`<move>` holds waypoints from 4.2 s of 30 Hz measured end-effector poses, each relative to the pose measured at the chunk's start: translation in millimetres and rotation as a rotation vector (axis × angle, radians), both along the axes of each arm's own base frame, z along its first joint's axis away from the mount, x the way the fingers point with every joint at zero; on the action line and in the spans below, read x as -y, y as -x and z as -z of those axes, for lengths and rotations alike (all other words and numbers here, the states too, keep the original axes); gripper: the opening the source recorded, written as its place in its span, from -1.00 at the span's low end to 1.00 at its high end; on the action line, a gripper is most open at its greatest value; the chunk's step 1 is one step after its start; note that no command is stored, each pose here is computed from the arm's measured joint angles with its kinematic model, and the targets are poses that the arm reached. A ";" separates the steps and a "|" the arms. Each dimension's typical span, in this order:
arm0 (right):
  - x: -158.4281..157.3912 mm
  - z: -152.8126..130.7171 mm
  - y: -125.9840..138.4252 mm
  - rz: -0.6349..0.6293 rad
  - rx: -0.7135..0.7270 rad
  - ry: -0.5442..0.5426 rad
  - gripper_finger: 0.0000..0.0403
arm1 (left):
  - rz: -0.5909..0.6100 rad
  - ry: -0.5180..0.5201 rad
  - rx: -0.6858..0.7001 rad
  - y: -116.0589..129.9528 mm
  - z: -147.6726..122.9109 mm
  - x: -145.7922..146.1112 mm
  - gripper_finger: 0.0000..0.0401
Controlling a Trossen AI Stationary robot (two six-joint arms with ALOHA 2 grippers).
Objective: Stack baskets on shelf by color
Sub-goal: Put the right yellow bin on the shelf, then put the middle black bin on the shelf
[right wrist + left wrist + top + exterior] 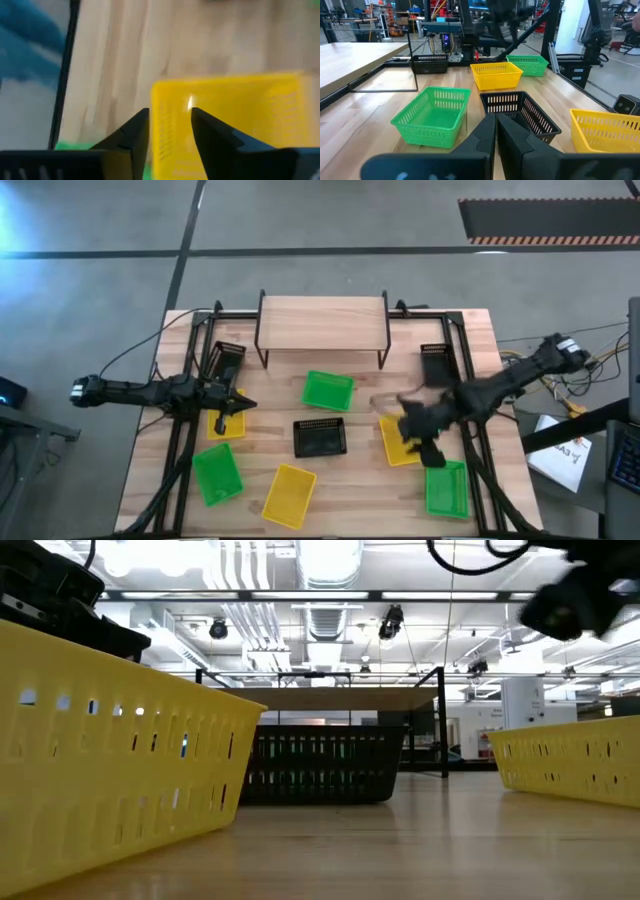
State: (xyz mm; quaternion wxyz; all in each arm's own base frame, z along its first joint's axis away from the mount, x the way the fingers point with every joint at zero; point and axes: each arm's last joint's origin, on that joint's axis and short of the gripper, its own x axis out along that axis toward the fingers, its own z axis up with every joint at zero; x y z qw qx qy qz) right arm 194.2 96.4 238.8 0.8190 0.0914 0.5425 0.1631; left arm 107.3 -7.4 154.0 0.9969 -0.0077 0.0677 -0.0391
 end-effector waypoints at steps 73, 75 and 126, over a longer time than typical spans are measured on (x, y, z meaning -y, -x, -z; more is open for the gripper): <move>183.9 -100.8 -227.9 0.277 -0.004 0.521 -0.96 | 0.000 0.000 0.000 0.0 0.0 0.0 -1.00; 196.9 -95.7 -227.9 0.281 -0.006 0.562 -0.96 | 0.000 0.000 0.000 0.0 0.0 0.0 -1.00; 161.6 -150.4 -152.9 0.191 0.134 0.282 -0.27 | 0.001 0.000 0.000 0.0 0.0 0.0 -1.00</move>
